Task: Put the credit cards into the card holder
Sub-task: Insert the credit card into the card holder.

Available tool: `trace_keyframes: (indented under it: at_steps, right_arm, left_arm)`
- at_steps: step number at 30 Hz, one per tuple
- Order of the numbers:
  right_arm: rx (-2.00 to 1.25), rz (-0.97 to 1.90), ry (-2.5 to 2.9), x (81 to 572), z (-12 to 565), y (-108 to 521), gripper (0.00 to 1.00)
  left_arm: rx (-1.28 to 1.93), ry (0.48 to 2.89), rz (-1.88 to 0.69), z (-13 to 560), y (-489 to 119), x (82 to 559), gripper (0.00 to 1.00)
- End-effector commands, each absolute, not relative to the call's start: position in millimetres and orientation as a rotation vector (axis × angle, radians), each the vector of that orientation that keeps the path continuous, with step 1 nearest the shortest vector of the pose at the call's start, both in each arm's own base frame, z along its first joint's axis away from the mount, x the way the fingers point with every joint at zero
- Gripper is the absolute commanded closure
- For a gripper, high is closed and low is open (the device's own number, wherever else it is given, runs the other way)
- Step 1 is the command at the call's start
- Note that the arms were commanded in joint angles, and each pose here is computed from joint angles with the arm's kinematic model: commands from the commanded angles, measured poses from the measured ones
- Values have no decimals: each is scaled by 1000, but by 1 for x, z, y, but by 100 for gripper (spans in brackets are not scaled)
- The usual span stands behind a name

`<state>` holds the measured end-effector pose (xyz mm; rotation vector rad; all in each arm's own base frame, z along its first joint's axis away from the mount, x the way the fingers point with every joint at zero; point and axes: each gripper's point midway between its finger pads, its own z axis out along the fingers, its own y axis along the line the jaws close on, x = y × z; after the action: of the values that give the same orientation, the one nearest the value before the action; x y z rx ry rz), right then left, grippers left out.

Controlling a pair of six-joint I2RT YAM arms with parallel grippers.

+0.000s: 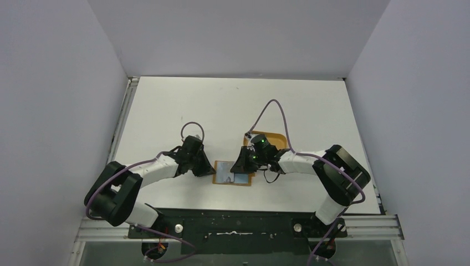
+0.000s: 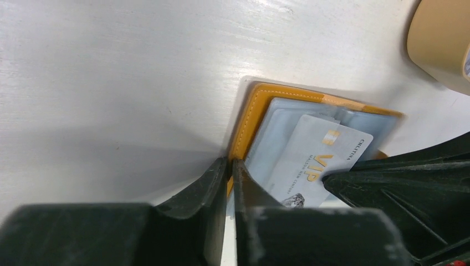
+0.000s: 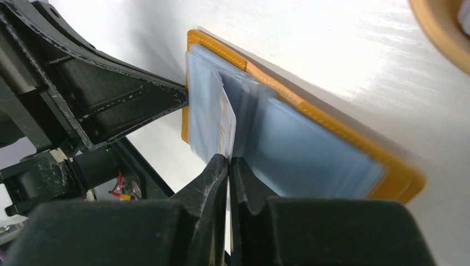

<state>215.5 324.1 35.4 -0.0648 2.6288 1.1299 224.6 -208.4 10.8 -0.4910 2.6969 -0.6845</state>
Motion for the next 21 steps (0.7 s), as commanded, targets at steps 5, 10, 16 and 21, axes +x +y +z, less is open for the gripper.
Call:
trace_keyframes:
  at_steps: [5, 10, 16, 21]
  right_arm:
    - [-91, 1135, 2683, 202, 31, 314, 100]
    - [-92, 1141, 2695, 202, 29, 315, 100]
    - [-64, 1170, 2689, 207, 25, 321, 100]
    - [-13, 1182, 2681, 213, 18, 326, 100]
  left_arm:
    - [-454, 2780, -556, -11, -192, 208, 98]
    - [-448, 2782, -566, -10, -194, 210, 98]
    - [-456, 2791, -599, -13, -198, 207, 99]
    - [-467, 2799, -608, -16, -198, 204, 99]
